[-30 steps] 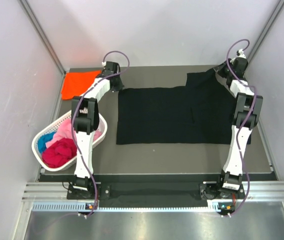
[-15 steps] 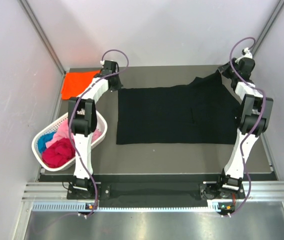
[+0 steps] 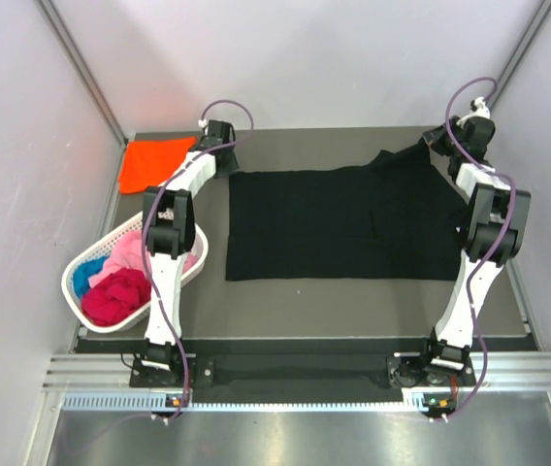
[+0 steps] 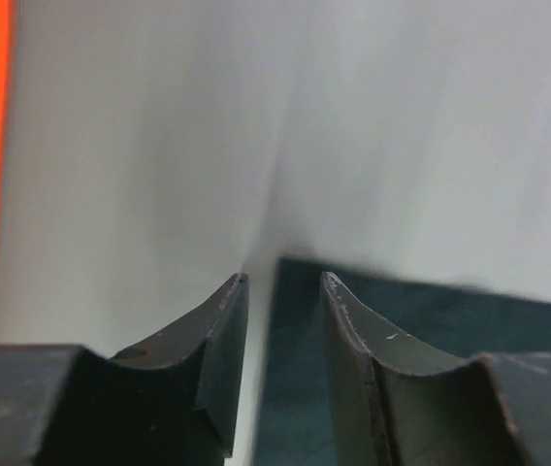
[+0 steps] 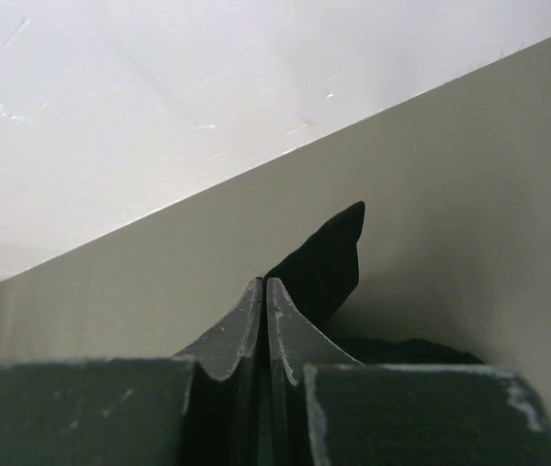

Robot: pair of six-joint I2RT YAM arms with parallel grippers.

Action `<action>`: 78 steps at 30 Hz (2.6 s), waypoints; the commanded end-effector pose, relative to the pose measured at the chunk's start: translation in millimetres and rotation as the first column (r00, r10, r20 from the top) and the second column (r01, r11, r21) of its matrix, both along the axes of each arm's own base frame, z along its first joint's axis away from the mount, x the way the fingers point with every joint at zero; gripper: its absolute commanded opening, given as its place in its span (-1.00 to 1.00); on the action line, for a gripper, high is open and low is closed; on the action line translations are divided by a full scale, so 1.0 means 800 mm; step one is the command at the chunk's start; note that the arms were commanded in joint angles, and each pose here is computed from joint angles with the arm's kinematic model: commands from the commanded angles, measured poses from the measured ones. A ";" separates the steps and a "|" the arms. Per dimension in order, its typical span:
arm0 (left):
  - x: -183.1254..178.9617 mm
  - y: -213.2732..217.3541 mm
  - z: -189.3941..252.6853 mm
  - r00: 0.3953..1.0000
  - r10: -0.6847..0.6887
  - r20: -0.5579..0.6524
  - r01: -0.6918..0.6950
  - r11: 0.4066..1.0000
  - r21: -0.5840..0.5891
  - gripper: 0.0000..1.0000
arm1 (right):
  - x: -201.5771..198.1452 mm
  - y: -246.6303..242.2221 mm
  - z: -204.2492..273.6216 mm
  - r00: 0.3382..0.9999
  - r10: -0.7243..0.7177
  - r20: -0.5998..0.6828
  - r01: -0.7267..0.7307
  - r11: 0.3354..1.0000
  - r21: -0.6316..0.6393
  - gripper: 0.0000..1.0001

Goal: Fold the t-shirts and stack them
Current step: Fold the tshirt

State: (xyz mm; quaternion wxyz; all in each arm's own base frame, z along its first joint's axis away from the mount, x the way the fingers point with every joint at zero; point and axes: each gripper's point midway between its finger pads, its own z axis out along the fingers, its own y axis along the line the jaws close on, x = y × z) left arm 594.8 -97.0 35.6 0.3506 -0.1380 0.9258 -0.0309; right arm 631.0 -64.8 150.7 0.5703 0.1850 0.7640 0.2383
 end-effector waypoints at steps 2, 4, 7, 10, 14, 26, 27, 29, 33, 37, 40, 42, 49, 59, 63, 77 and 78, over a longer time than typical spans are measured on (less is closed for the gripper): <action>0.025 -0.009 0.000 0.998 -0.029 0.047 0.029 1.000 -0.011 -0.22 | 0.008 0.002 0.048 0.993 0.022 0.112 -0.018 0.999 -0.039 -1.00; 0.025 -0.010 -0.002 0.999 -0.027 0.044 0.028 0.999 -0.016 -0.30 | 0.008 -0.001 0.048 0.994 0.018 0.109 -0.013 0.999 -0.047 -1.00; 0.021 -0.017 -0.008 0.999 -0.045 0.029 0.046 0.998 -0.038 -0.61 | 0.010 -0.006 0.049 0.995 0.012 0.103 -0.006 0.998 -0.058 -1.00; 0.015 -0.022 -0.008 0.998 -0.064 0.014 0.065 0.996 -0.058 -1.00 | 0.010 -0.006 0.053 0.994 0.011 0.107 -0.005 0.998 -0.062 -1.00; 0.012 -0.022 0.015 0.996 -0.073 0.045 0.075 0.995 -0.060 -1.00 | 0.008 -0.008 0.055 0.994 0.011 0.107 -0.004 0.997 -0.074 -1.00; -0.002 -0.020 0.082 0.985 -0.098 0.145 0.107 0.993 -0.055 -1.00 | -0.019 -0.040 0.070 0.991 -0.051 0.122 0.058 0.997 -0.052 -1.00; -0.005 -0.021 0.083 0.984 -0.100 0.145 0.109 0.992 -0.059 -1.00 | -0.022 -0.040 0.075 0.991 -0.050 0.128 0.057 0.997 -0.053 -1.00; -0.008 -0.022 0.086 0.984 -0.098 0.149 0.109 0.992 -0.070 -1.00 | -0.027 -0.043 0.072 0.990 -0.056 0.126 0.063 0.997 -0.051 -1.00; -0.016 -0.023 0.094 0.981 -0.101 0.167 0.115 0.990 -0.079 -1.00 | -0.037 -0.043 0.073 0.991 -0.053 0.124 0.059 0.997 -0.046 -1.00; -0.022 -0.024 0.102 0.979 -0.102 0.178 0.119 0.989 -0.088 -1.00 | -0.044 -0.040 0.076 0.990 -0.048 0.130 0.054 0.998 -0.039 -1.00; -0.027 -0.024 0.106 0.978 -0.102 0.180 0.120 0.988 -0.095 -1.00 | -0.050 -0.036 0.075 0.990 -0.038 0.134 0.042 0.999 -0.025 -1.00; -0.032 -0.023 0.109 0.978 -0.103 0.180 0.121 0.988 -0.093 -1.00 | -0.054 -0.034 0.076 0.989 -0.041 0.141 0.044 0.999 -0.020 -1.00; -0.044 -0.024 0.114 0.975 -0.109 0.193 0.130 0.987 -0.096 -1.00 | -0.061 -0.025 0.074 0.988 -0.005 0.151 0.008 1.000 -0.019 -1.00; -0.060 -0.031 0.126 0.972 -0.120 0.201 0.143 0.984 -0.106 -1.00 | -0.086 -0.044 0.075 0.987 -0.041 0.156 0.044 0.999 -0.016 -1.00; -0.070 -0.031 0.130 0.971 -0.121 0.206 0.145 0.984 -0.106 -1.00 | -0.105 -0.049 0.076 0.986 -0.046 0.161 0.049 0.999 -0.015 -1.00; -0.108 -0.009 0.141 0.980 -0.088 0.176 0.097 0.994 -0.044 -1.00 | -0.167 -0.030 0.064 0.991 -0.021 0.130 0.019 1.000 0.014 -1.00; -0.112 -0.007 0.149 0.978 -0.088 0.187 0.097 0.994 -0.041 -1.00 | -0.176 -0.028 0.061 0.992 -0.023 0.124 0.021 1.000 0.017 -1.00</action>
